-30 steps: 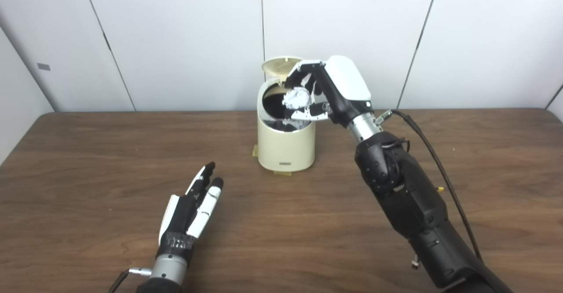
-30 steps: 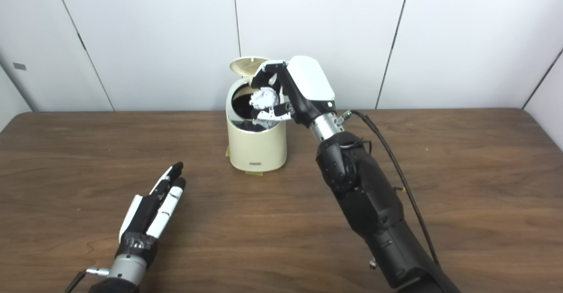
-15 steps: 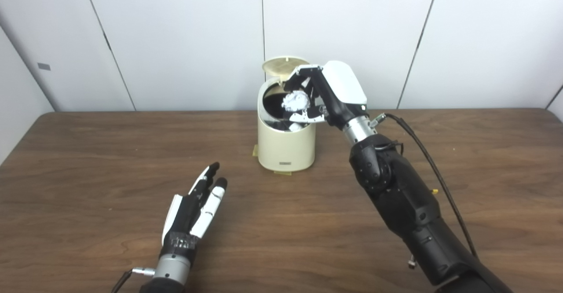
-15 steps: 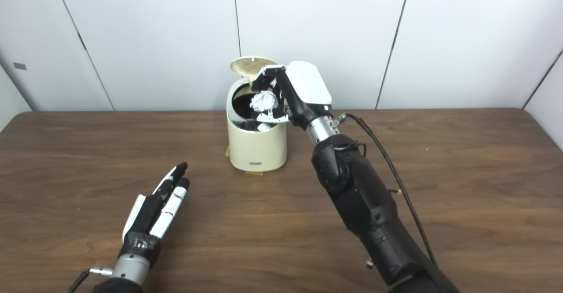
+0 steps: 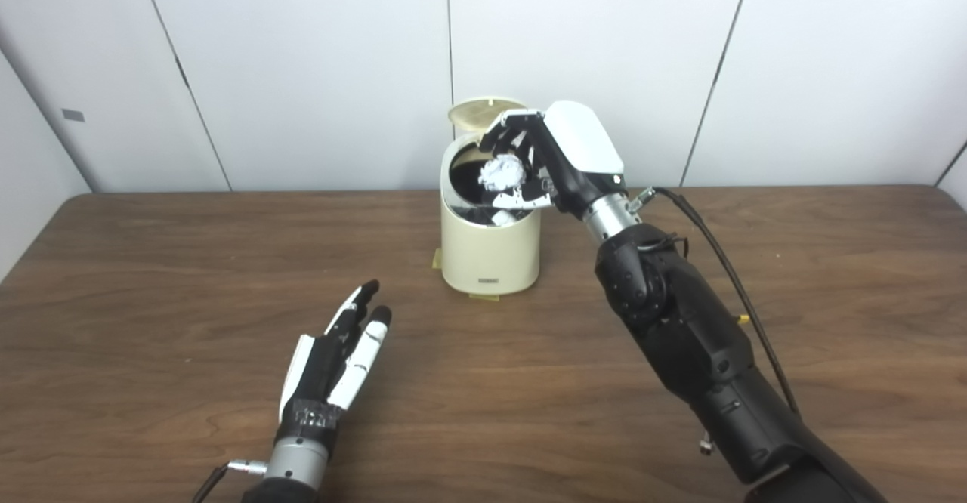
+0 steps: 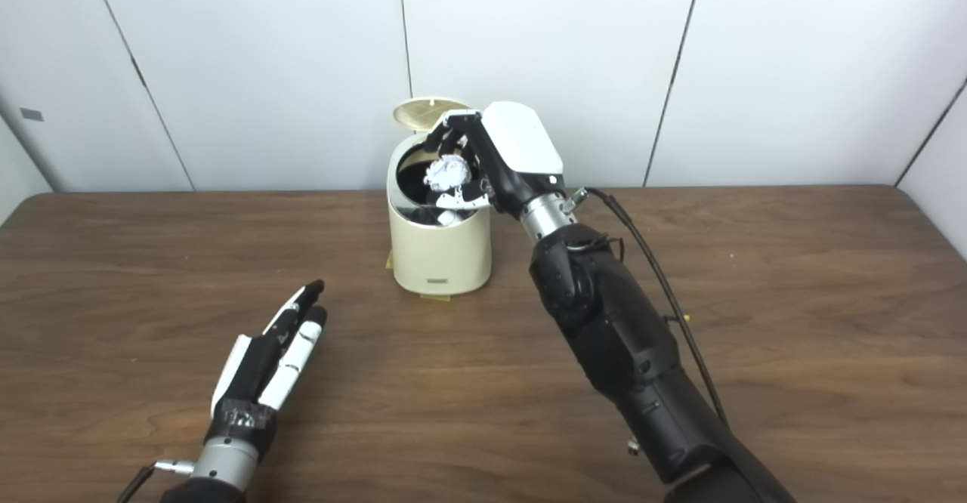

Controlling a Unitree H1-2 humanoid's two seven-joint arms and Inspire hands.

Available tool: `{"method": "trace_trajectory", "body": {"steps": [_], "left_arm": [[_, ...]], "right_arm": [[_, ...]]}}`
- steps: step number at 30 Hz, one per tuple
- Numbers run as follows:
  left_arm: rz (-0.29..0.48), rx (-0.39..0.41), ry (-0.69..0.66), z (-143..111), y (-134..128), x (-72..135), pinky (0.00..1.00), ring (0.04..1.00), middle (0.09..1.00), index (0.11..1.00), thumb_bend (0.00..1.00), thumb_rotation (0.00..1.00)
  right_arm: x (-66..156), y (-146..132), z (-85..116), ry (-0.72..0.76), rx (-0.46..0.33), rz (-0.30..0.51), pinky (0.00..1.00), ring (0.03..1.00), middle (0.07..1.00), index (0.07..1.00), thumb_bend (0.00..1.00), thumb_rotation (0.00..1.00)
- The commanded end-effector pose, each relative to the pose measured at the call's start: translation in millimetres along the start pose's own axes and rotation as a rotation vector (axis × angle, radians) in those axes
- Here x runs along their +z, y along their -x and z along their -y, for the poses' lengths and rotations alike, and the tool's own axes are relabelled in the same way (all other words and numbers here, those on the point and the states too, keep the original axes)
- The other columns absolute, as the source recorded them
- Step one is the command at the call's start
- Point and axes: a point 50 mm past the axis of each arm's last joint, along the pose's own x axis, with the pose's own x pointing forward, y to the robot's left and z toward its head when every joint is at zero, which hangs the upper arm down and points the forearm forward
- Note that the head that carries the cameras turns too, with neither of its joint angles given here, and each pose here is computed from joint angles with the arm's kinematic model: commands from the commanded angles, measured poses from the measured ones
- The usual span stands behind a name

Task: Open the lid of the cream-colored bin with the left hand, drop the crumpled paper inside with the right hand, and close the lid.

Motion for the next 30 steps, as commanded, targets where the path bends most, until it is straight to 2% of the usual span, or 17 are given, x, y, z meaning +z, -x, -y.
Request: {"method": "trace_trajectory", "body": {"steps": [1,3,5,10,20,22,23,24,25,27,30], "left_arm": [[0.035,-0.004,0.026,6.3,4.7,5.8,1.0,0.99,0.982,0.969,0.56,0.79],[0.031,-0.005,0.018,6.6,5.1,6.1,1.0,0.99,0.983,0.971,0.56,0.8],[0.032,-0.006,0.017,6.8,5.1,5.9,1.0,0.992,0.982,0.972,0.56,0.81],[0.034,-0.003,0.028,7.2,5.0,6.3,1.0,0.995,0.983,0.967,0.58,0.8],[0.034,0.001,0.025,7.4,4.8,6.6,0.99,0.982,0.976,0.967,0.56,0.79],[0.034,-0.001,0.022,7.3,4.9,6.9,1.0,0.995,0.985,0.971,0.56,0.8],[0.037,-0.003,0.023,7.2,5.0,6.9,1.0,0.998,0.987,0.971,0.56,0.8],[0.038,-0.004,0.022,7.2,5.0,6.6,1.0,0.999,0.99,0.973,0.56,0.8],[0.039,-0.004,0.024,7.2,4.9,6.4,1.0,1.0,0.989,0.972,0.56,0.8],[0.039,-0.004,0.023,7.2,4.8,5.9,1.0,1.0,0.989,0.97,0.57,0.79],[0.038,-0.005,0.023,7.1,2.9,6.1,1.0,1.0,0.992,0.971,0.57,0.8]], "right_arm": [[15.1,-12.6,11.8,0.016,-0.022,0.054,0.46,0.577,0.679,0.637,0.81,0.04],[15.6,-12.4,12.1,0.032,-0.024,0.06,0.51,0.616,0.695,0.668,0.89,0.03],[15.6,-12.3,12.5,0.039,-0.024,0.062,0.54,0.636,0.699,0.674,0.91,0.04],[15.1,-12.2,13.4,0.042,-0.021,0.06,0.58,0.663,0.702,0.675,0.91,0.05],[13.3,-10.7,12.3,0.042,-0.029,0.054,0.55,0.634,0.664,0.639,0.89,0.04],[12.7,-9.5,13.0,0.019,-0.041,0.057,0.48,0.555,0.608,0.603,0.84,0.01],[12.3,-8.7,13.5,-0.001,-0.056,0.06,0.45,0.515,0.545,0.552,0.69,0.0],[11.9,-7.7,14.0,-0.022,-0.074,0.064,0.41,0.457,0.527,0.536,0.6,0.0],[11.5,-6.8,14.5,-0.038,-0.095,0.072,0.39,0.426,0.517,0.528,0.56,0.0],[10.7,-5.4,15.2,-0.054,-0.124,0.084,0.36,0.403,0.503,0.513,0.51,0.0],[8.7,-3.7,17.7,-0.078,-0.164,0.102,0.35,0.395,0.503,0.507,0.5,0.0]]}}
